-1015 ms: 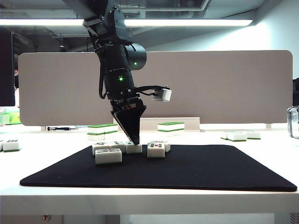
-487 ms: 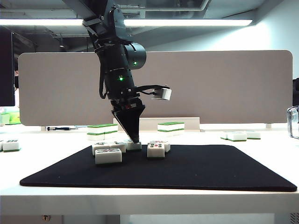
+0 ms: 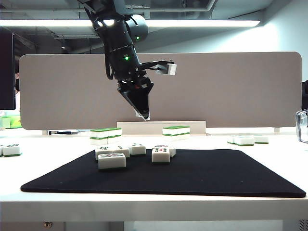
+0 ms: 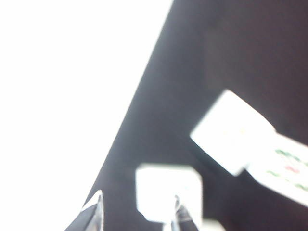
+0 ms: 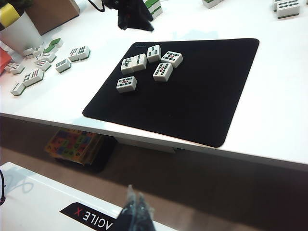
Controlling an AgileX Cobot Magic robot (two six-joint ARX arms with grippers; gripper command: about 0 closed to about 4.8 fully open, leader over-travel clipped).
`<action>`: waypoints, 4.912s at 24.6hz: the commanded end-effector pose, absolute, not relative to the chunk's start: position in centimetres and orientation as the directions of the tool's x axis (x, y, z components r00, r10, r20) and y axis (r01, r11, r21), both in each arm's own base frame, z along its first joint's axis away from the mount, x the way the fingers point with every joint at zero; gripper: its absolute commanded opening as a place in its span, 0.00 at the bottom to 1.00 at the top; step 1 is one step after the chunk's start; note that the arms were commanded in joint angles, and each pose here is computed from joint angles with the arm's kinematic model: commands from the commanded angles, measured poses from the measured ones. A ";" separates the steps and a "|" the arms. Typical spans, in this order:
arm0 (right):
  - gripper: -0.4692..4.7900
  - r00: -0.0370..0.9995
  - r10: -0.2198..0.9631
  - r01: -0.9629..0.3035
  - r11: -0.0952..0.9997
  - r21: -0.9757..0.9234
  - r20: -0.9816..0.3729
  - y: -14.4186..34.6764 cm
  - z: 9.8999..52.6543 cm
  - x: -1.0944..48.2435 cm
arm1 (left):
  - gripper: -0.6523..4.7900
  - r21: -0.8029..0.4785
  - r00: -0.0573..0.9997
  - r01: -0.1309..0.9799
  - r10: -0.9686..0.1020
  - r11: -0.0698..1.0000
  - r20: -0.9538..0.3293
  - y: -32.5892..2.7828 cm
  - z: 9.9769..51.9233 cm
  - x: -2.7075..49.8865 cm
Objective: Align six mahjong tiles in a row on the table.
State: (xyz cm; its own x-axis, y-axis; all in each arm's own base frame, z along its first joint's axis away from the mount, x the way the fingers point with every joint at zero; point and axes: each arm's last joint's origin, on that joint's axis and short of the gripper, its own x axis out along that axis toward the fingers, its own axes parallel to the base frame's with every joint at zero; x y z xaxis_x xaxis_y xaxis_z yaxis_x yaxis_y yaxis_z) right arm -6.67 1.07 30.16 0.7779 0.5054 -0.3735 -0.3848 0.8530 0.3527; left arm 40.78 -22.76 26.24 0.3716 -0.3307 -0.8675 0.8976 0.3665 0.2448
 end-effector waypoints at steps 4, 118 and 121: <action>0.09 0.786 0.506 -0.394 0.853 0.342 -0.355 1.0 30.2 -6.9 | 0.34 0.293 0.444 0.846 -0.284 0.446 -0.850 -23.7 22.9 42.9; 0.09 0.807 0.466 -0.359 0.875 0.326 -0.363 0.9 30.2 -6.9 | 0.51 0.035 0.193 0.882 -0.293 0.470 -0.936 -22.9 23.6 42.3; 0.09 0.806 0.467 -0.360 0.874 0.326 -0.363 0.9 30.2 -6.9 | 0.51 0.032 0.187 0.884 -0.289 0.467 -0.939 -22.9 23.4 42.3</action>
